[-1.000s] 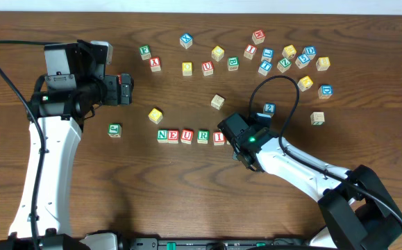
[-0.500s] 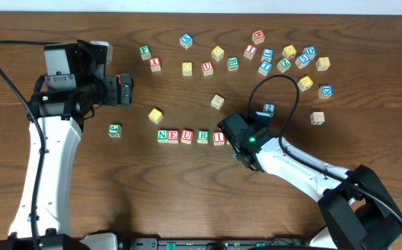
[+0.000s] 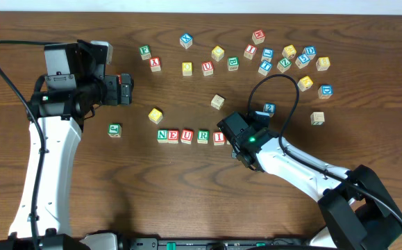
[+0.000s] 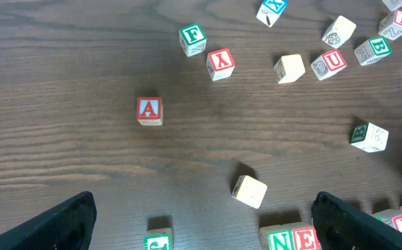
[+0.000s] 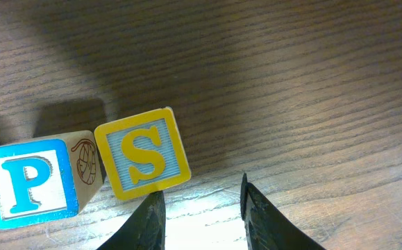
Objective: Spell out NEURIPS
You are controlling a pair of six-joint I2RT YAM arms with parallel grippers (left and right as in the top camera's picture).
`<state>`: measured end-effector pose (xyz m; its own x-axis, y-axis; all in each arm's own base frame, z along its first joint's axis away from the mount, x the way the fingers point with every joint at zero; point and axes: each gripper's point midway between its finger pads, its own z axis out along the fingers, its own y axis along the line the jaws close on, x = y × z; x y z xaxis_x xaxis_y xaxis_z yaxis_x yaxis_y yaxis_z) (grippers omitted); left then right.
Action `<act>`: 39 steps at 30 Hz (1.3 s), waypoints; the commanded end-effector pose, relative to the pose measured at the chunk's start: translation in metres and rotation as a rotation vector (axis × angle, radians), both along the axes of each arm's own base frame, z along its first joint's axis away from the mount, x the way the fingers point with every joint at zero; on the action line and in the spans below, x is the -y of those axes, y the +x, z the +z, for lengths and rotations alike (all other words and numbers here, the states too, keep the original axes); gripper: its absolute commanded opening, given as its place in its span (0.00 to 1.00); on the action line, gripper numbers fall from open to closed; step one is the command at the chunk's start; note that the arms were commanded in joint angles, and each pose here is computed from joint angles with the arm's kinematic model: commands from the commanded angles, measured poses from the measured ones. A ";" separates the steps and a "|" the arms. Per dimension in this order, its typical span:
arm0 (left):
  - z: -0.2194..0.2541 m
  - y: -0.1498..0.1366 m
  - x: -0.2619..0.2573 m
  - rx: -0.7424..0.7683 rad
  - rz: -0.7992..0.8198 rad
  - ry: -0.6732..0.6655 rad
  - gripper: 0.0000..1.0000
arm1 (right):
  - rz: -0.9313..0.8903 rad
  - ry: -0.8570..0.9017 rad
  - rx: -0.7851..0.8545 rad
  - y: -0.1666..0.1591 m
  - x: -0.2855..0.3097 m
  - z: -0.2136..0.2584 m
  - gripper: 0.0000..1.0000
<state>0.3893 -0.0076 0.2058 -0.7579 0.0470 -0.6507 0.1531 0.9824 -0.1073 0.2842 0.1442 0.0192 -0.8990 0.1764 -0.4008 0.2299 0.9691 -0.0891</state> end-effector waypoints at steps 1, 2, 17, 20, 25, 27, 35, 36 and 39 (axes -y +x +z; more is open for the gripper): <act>0.011 0.003 0.001 0.026 -0.004 -0.008 0.98 | -0.001 -0.030 0.008 0.002 0.007 -0.002 0.30; 0.011 0.003 0.001 0.026 -0.004 -0.008 0.97 | -0.001 -0.030 0.008 0.002 0.007 -0.002 0.30; 0.011 0.003 0.001 0.026 -0.004 -0.008 0.98 | 0.002 -0.031 0.009 0.002 0.006 -0.002 0.27; 0.011 0.003 0.001 0.026 -0.004 -0.008 0.98 | 0.009 -0.032 0.009 0.003 0.006 -0.001 0.28; 0.011 0.003 0.001 0.026 -0.004 -0.008 0.98 | 0.009 -0.031 0.009 0.003 0.006 -0.001 0.27; 0.011 0.003 0.001 0.027 -0.004 -0.008 0.98 | 0.009 -0.032 0.007 0.002 0.006 -0.002 0.28; 0.011 0.003 0.001 0.026 -0.004 -0.008 0.98 | 0.014 -0.015 -0.088 -0.017 0.006 -0.008 0.27; 0.011 0.003 0.001 0.026 -0.004 -0.008 0.98 | 0.002 -0.022 -0.098 -0.020 0.009 -0.009 0.27; 0.011 0.003 0.001 0.026 -0.004 -0.008 0.98 | -0.017 -0.048 -0.104 -0.023 0.015 -0.008 0.27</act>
